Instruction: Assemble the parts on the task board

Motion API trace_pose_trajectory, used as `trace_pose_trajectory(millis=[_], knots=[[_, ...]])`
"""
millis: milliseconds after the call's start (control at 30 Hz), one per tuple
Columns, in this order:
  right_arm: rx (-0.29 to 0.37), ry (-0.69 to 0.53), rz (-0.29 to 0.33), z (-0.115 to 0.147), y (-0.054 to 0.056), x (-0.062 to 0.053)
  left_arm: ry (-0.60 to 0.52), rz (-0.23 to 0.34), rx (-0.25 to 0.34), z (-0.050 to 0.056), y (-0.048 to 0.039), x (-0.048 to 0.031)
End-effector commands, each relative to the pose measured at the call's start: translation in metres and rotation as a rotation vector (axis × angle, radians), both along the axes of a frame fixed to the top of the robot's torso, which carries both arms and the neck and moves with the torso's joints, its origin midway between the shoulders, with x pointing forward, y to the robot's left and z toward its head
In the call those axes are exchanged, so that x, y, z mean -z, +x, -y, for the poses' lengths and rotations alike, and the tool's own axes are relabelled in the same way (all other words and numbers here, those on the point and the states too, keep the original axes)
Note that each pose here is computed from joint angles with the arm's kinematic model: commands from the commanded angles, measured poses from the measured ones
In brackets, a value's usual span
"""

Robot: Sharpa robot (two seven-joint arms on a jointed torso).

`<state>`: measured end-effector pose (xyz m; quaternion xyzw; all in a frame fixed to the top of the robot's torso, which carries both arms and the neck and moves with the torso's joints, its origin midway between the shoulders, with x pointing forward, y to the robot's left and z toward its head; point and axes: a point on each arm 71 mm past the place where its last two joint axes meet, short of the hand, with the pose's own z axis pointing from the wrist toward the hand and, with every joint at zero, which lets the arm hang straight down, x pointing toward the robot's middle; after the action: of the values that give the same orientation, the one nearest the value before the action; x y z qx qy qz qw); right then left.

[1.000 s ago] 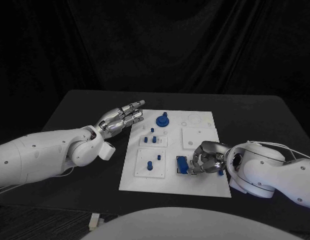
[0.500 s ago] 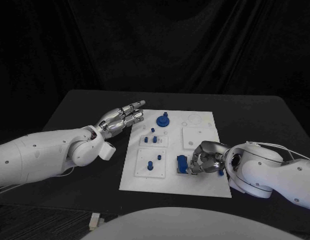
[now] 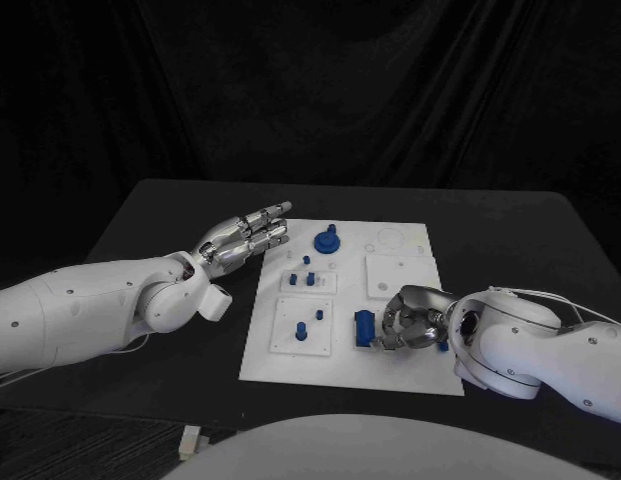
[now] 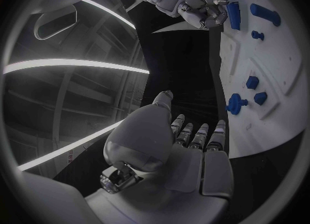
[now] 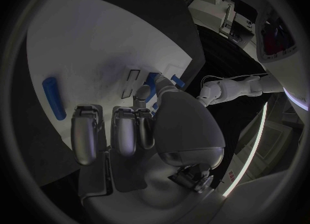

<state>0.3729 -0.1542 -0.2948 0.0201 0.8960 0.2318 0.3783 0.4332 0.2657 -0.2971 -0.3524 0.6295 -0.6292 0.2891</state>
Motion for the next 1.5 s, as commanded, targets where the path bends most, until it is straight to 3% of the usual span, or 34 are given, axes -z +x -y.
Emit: trace_pose_trajectory(millis=[33,300,567,767,933,1133,1333,1500], knots=[[0.0,-0.025,-0.004,0.001,-0.001,0.002,-0.016,-0.002,0.008,0.001,-0.0007,-0.0002],[-0.03,-0.039,0.0,0.003,-0.003,0.003,-0.015,-0.005,0.01,0.002,-0.0009,0.0003],[-0.019,0.0,0.029,0.008,-0.007,-0.002,-0.015,-0.006,0.008,0.001,-0.0013,0.0003],[0.025,0.045,0.074,0.021,-0.014,-0.016,-0.013,-0.005,0.004,-0.001,-0.0016,0.0002],[0.085,0.031,0.102,0.041,-0.008,-0.034,-0.012,-0.003,0.001,-0.002,-0.0015,0.0002],[0.134,-0.118,0.045,0.072,0.003,-0.042,-0.011,0.008,-0.008,-0.002,-0.0008,-0.0002],[0.17,-0.26,-0.027,0.093,0.011,-0.038,-0.012,0.05,-0.039,-0.003,0.0005,-0.0025],[0.187,-0.301,-0.045,0.1,0.013,-0.036,-0.004,0.087,-0.047,-0.003,0.0008,-0.0042]])
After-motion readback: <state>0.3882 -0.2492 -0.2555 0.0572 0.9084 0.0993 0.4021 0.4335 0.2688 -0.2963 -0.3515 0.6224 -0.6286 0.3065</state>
